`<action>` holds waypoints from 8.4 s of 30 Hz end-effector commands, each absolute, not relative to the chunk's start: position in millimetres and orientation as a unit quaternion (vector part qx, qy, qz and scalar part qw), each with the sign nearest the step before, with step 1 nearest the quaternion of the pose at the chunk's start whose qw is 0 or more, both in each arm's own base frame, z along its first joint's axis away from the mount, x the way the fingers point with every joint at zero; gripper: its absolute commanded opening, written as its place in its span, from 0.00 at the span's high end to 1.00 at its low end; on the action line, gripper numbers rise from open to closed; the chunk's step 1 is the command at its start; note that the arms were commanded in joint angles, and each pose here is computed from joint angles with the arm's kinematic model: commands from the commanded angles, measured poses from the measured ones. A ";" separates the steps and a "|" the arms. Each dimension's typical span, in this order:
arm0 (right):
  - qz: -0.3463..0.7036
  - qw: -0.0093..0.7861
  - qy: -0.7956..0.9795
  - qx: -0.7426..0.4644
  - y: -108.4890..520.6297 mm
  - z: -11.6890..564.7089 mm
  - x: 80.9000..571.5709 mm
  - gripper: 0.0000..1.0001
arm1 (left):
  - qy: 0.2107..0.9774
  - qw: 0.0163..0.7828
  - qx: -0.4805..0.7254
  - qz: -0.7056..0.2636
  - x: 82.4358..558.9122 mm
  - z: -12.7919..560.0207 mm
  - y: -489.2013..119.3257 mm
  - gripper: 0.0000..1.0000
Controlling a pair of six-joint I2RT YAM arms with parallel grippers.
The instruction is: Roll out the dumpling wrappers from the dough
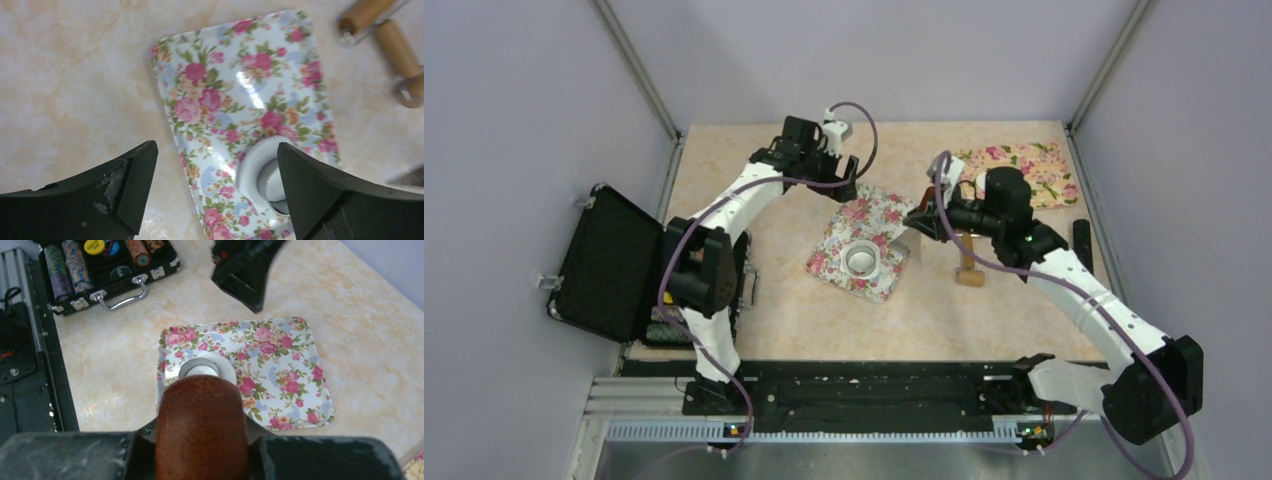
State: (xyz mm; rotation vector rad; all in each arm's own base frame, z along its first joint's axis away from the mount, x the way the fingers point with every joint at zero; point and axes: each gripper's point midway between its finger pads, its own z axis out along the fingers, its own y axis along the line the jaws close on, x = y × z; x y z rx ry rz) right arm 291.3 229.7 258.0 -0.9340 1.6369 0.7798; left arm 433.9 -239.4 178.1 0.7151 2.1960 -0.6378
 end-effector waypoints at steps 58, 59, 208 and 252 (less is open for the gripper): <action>0.150 0.410 0.627 -0.645 337.1 151.3 264.1 1.00 | 0.949 0.216 0.199 -0.117 454.4 26.9 -208.0 0.72; 0.148 0.402 0.628 -0.650 336.0 147.4 262.2 1.00 | 0.948 0.216 0.200 -0.117 454.9 26.9 -207.9 0.74; 0.174 0.469 0.804 -0.320 415.8 215.6 360.1 1.00 | 0.950 0.187 0.161 -0.189 433.8 21.6 -220.4 1.00; 0.119 0.489 0.732 -0.459 257.0 211.5 310.7 1.00 | 0.950 0.195 0.143 -0.200 441.9 26.7 -211.0 1.00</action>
